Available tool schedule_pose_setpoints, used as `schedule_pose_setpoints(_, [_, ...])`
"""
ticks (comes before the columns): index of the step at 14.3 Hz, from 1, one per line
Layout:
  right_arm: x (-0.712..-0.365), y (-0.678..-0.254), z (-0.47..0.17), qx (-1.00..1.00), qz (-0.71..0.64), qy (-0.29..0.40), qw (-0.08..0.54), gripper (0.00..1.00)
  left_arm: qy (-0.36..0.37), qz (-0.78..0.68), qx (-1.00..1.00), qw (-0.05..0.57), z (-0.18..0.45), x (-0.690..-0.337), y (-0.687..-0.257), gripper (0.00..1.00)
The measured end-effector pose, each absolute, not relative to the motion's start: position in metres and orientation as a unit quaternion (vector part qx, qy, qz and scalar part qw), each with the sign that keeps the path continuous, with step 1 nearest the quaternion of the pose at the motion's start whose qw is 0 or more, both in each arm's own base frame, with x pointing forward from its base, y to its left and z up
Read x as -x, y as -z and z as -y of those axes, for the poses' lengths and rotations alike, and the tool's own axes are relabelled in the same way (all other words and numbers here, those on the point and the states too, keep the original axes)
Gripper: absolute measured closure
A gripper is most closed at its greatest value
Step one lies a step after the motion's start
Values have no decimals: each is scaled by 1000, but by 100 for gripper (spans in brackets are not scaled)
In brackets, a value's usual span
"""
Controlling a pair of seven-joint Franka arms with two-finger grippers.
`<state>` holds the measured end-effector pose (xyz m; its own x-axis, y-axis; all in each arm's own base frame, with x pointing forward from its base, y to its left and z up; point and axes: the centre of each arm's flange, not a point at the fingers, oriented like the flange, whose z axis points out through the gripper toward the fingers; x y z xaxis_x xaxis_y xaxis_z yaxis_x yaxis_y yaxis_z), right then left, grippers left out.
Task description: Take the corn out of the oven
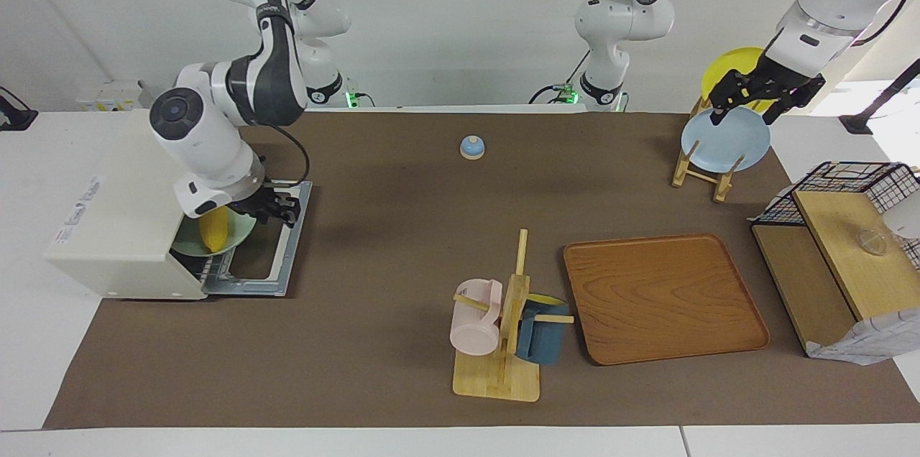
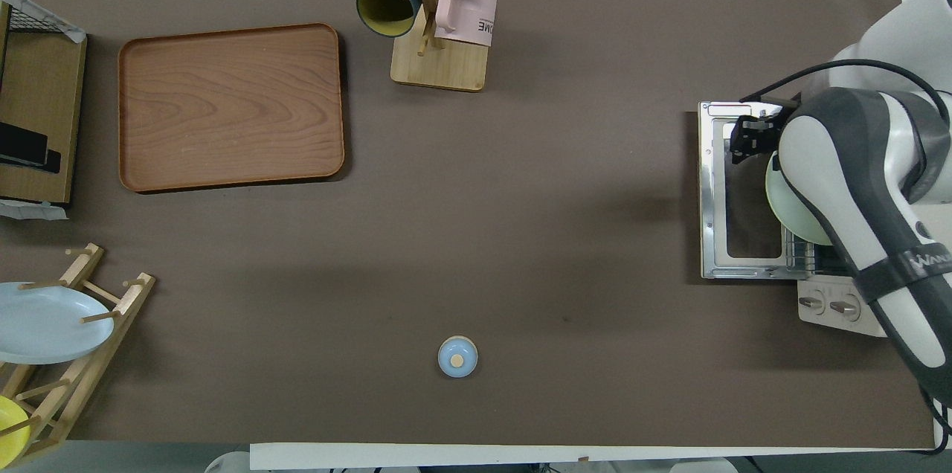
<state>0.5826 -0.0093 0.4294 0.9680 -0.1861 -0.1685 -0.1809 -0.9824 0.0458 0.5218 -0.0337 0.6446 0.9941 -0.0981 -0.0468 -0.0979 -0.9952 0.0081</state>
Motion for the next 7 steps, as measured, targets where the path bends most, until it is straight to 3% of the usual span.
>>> schedule_pose_setpoints(7, [-569,-374,34,-997,45,59,35,48,24,49,-999,3,34,-522,-645,0])
